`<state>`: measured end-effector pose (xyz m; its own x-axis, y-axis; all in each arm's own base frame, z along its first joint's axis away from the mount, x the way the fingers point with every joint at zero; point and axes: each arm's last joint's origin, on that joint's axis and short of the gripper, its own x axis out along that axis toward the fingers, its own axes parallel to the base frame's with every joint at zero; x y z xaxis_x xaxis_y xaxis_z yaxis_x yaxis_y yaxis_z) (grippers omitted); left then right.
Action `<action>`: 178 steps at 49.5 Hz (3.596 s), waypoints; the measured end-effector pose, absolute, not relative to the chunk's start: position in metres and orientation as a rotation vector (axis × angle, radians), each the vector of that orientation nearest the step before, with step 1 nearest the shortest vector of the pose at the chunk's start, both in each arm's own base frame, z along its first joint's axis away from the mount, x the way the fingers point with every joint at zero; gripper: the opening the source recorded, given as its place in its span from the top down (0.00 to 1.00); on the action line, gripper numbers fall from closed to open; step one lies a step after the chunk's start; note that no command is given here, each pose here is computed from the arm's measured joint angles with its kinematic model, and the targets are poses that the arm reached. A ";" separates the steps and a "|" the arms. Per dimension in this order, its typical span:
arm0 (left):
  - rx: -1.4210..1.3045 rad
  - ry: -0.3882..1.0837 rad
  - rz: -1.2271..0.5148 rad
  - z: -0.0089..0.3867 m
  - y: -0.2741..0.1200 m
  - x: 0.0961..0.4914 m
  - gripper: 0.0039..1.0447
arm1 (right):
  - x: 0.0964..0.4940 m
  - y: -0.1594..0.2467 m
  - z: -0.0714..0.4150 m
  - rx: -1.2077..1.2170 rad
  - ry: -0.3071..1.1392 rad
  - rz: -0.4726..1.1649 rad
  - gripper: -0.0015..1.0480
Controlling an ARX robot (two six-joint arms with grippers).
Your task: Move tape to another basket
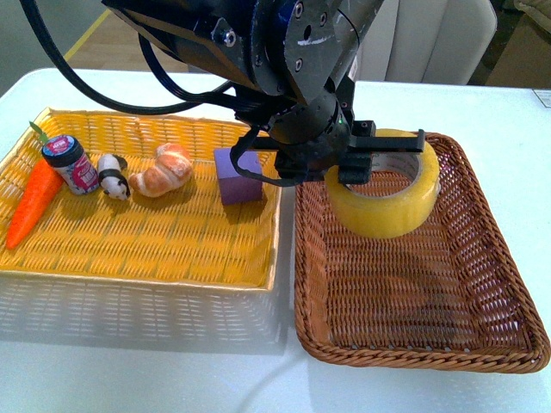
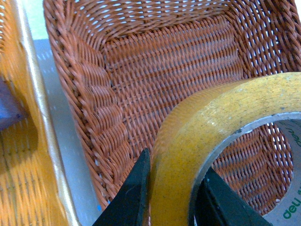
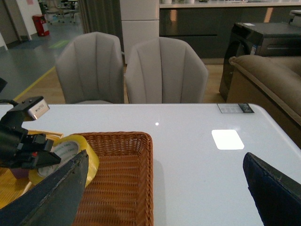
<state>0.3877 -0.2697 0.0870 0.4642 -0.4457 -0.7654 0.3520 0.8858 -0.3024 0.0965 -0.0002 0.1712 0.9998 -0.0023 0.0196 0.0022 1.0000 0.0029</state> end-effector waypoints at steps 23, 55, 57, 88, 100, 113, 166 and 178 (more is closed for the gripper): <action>-0.141 0.959 -0.481 0.079 -0.258 0.379 0.07 | 0.097 0.000 0.171 0.003 -0.020 -0.002 0.09; -0.035 -0.011 -0.007 0.166 -0.061 0.258 0.70 | 0.097 0.000 0.171 0.003 -0.020 -0.001 0.09; -0.023 0.010 -0.006 0.162 -0.054 0.248 0.79 | 0.097 0.000 0.171 0.003 -0.020 -0.001 0.09; -0.010 0.015 -0.005 0.162 -0.013 0.169 0.99 | 0.097 0.000 0.171 0.003 -0.020 -0.002 0.09; -0.010 0.010 0.001 0.164 -0.001 0.153 0.99 | 0.097 0.000 0.171 0.003 -0.020 -0.002 0.09; -0.010 -0.001 -0.004 0.167 -0.001 0.137 0.99 | 0.097 0.000 0.171 0.003 -0.020 -0.002 0.09; -0.009 -0.003 -0.004 0.168 0.000 0.098 0.99 | 0.097 0.000 0.171 0.003 -0.019 -0.002 0.09; -0.009 0.001 -0.003 0.167 0.000 0.098 0.92 | 0.097 0.000 0.171 0.003 -0.019 -0.002 0.09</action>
<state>0.0978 -0.0003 0.1673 1.0000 -0.0031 -0.0013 0.0030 1.0000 -0.0090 0.0965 -0.0002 0.1712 0.9998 -0.0023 0.0193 0.0022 1.0000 0.0029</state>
